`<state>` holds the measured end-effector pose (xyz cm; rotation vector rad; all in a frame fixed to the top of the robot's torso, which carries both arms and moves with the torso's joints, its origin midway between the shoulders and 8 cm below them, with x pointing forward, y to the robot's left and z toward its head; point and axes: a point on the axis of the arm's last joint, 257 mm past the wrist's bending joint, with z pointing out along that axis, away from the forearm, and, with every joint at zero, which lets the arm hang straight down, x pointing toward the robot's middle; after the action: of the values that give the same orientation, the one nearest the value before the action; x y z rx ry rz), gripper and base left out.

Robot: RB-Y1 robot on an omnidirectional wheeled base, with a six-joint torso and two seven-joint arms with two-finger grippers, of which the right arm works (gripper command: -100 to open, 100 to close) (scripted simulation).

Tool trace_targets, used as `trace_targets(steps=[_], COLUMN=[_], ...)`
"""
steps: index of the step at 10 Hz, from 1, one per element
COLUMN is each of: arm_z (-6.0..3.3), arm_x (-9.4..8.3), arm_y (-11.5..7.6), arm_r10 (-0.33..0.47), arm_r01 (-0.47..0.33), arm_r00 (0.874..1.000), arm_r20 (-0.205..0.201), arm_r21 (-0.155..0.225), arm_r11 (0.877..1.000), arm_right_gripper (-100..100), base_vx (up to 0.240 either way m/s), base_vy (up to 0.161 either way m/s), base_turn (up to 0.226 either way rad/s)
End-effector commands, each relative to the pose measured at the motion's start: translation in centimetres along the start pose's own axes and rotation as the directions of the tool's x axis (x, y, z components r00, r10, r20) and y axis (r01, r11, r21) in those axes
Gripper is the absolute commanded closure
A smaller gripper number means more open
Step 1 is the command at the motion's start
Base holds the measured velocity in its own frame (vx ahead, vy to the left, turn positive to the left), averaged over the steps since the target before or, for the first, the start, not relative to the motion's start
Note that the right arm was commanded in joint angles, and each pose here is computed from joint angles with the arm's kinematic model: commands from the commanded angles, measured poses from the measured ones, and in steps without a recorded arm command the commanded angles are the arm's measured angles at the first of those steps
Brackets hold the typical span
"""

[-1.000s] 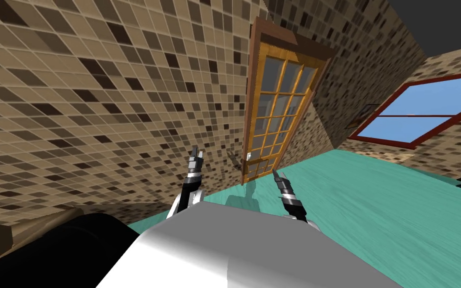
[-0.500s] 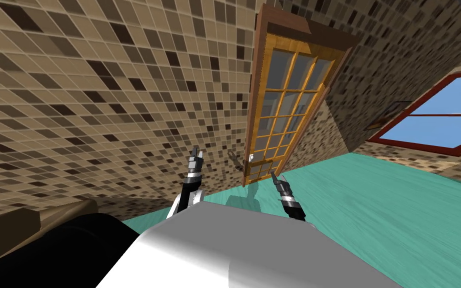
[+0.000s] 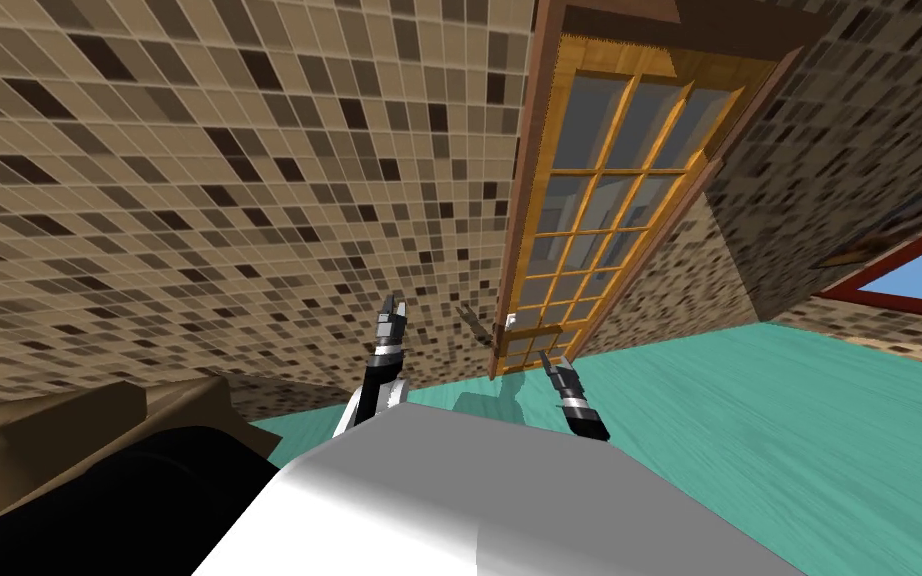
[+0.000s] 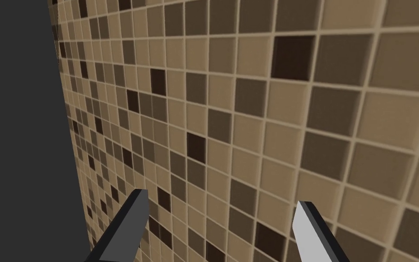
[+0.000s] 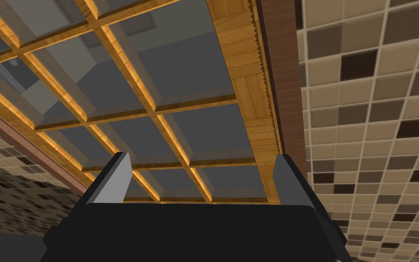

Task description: Pull the door open

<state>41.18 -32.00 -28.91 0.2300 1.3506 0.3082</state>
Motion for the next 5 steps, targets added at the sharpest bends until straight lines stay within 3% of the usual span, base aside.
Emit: trace_targets(steps=[1,5], arm_z=[-0.51,-1.58], arm_x=[1.1,3.6], arm_y=[-0.7,-2.1], arm_r10=[-0.034,-0.14], arm_r01=[0.034,0.141], arm_r00=[0.999,0.987], arm_r20=[-0.023,-0.076], arm_r21=[0.007,0.011], arm_r11=[0.999,0.99], arm_right_gripper=[-100,-100], base_vx=[0.054,0.078], base_vy=[-0.033,-0.053], base_turn=[0.122,0.186])
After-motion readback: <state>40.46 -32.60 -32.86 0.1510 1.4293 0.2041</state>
